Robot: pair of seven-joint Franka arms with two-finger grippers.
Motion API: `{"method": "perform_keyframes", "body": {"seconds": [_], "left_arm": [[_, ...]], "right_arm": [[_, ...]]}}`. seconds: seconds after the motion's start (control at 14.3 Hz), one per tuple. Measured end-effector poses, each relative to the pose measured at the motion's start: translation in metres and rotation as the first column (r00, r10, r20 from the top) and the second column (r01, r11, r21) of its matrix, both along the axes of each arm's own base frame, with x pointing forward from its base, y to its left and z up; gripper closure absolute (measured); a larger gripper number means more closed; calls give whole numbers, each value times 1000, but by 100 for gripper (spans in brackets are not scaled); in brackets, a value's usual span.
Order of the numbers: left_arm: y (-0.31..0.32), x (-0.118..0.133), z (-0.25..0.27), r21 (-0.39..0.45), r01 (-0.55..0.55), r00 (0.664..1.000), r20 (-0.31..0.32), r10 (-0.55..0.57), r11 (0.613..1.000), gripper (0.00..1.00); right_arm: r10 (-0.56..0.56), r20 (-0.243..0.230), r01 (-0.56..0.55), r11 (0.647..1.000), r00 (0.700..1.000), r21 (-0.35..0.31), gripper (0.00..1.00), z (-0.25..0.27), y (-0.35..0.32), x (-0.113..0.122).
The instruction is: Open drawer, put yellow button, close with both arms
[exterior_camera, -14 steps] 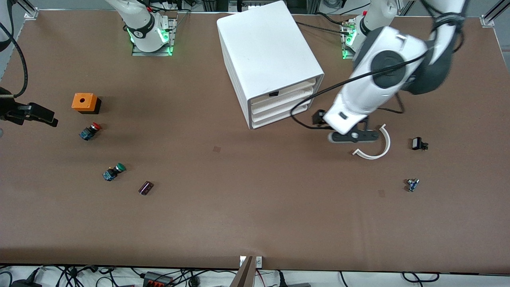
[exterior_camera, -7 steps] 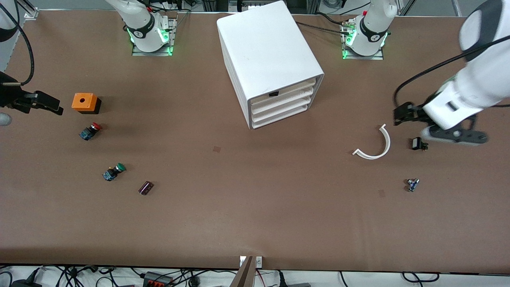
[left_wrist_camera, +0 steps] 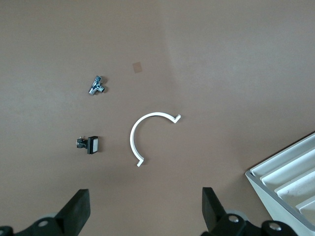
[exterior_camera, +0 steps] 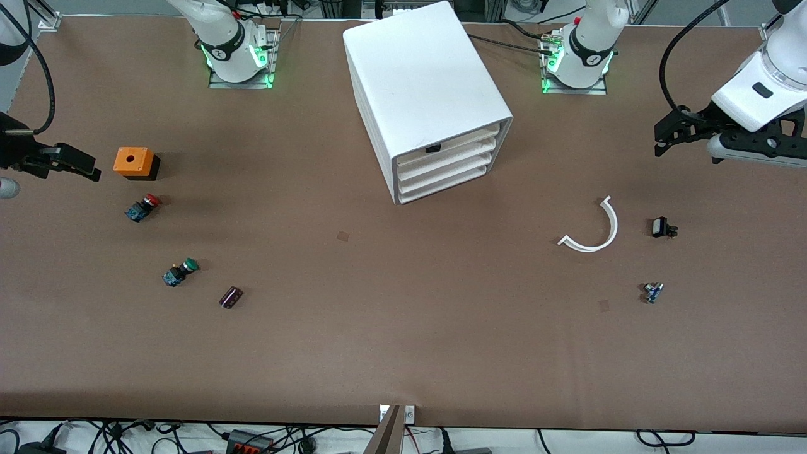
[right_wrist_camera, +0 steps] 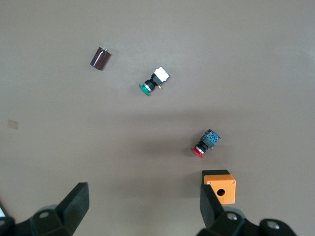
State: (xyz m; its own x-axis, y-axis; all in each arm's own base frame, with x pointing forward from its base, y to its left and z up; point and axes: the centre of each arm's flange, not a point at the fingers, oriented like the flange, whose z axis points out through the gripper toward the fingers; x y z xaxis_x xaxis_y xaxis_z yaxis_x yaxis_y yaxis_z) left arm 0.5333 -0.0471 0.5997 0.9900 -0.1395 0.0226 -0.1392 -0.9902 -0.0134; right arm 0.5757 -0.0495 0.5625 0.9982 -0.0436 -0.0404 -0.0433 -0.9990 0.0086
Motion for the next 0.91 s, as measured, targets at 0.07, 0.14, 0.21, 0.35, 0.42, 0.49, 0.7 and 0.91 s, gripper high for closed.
{"method": "perform_keyframes", "body": {"seconds": [0.07,0.14,0.21,0.35,0.42,0.49,0.7,0.91], "left_arm": [[0,0,-2,0,1,1000,-3,-1,1000,0],[0,0,-4,0,2,1000,-6,-2,1000,0],[1,0,-5,0,4,1000,-9,-4,1000,0],[1,0,-6,1,7,1000,-11,-7,1000,0],[0,0,-6,1,8,1000,-10,-8,1000,0],[0,0,-6,1,9,1000,-10,-9,1000,0],[-1,0,-6,1,10,1000,-10,-10,1000,0],[-1,0,-6,1,10,1000,-16,-10,1000,0]], "right_arm": [[0,0,0,1000,1000,0,0,0,0,0],[0,0,0,1000,1000,0,0,0,0,0],[0,0,0,1000,1000,0,0,0,0,0],[0,0,0,1000,1000,0,0,0,0,0],[1,0,-1,1000,1000,0,0,0,0,0],[1,1,-1,1000,1000,-1,0,0,0,0],[1,4,-1,1000,1000,-1,0,0,1,0],[3,5,-3,1000,1000,-1,0,0,1,1]]}}
